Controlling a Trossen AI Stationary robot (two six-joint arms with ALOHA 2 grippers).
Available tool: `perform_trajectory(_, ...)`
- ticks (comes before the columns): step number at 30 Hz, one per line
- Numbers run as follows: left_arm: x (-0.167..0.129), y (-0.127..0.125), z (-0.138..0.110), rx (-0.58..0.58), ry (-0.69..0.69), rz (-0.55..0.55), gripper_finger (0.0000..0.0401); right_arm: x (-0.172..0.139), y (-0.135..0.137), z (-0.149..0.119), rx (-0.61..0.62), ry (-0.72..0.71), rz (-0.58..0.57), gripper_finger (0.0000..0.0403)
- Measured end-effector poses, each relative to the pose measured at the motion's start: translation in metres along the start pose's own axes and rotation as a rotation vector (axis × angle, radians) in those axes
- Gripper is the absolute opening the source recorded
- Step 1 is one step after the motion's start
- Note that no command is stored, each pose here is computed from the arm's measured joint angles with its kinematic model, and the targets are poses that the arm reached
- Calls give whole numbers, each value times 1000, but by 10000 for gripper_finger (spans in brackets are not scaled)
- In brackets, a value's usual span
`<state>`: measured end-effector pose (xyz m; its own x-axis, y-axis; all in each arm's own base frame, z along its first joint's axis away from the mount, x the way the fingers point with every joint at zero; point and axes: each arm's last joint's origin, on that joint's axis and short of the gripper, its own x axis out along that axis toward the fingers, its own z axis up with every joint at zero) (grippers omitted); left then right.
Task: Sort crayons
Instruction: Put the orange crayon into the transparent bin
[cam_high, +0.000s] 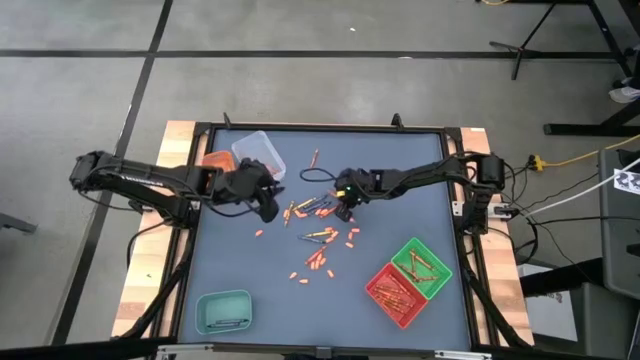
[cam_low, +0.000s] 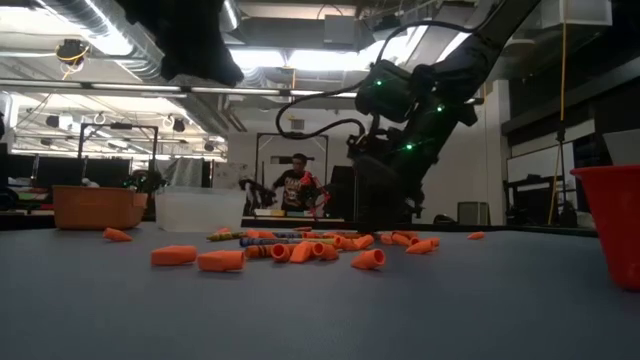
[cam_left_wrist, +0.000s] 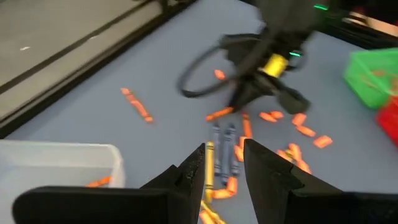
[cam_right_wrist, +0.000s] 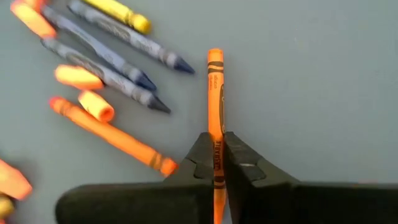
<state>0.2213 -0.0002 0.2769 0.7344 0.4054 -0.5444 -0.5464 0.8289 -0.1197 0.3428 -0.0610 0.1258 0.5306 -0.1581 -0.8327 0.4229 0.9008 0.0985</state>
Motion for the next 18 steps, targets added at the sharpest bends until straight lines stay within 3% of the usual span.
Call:
perform_trajectory(8,-7,-14,-6,78,20,-96,94,-1,8,17,1,-159,170,8)
perform_trajectory(18,-11,-20,-10,90,25,-129,94,-17,22,49,-51,-482,445,11)
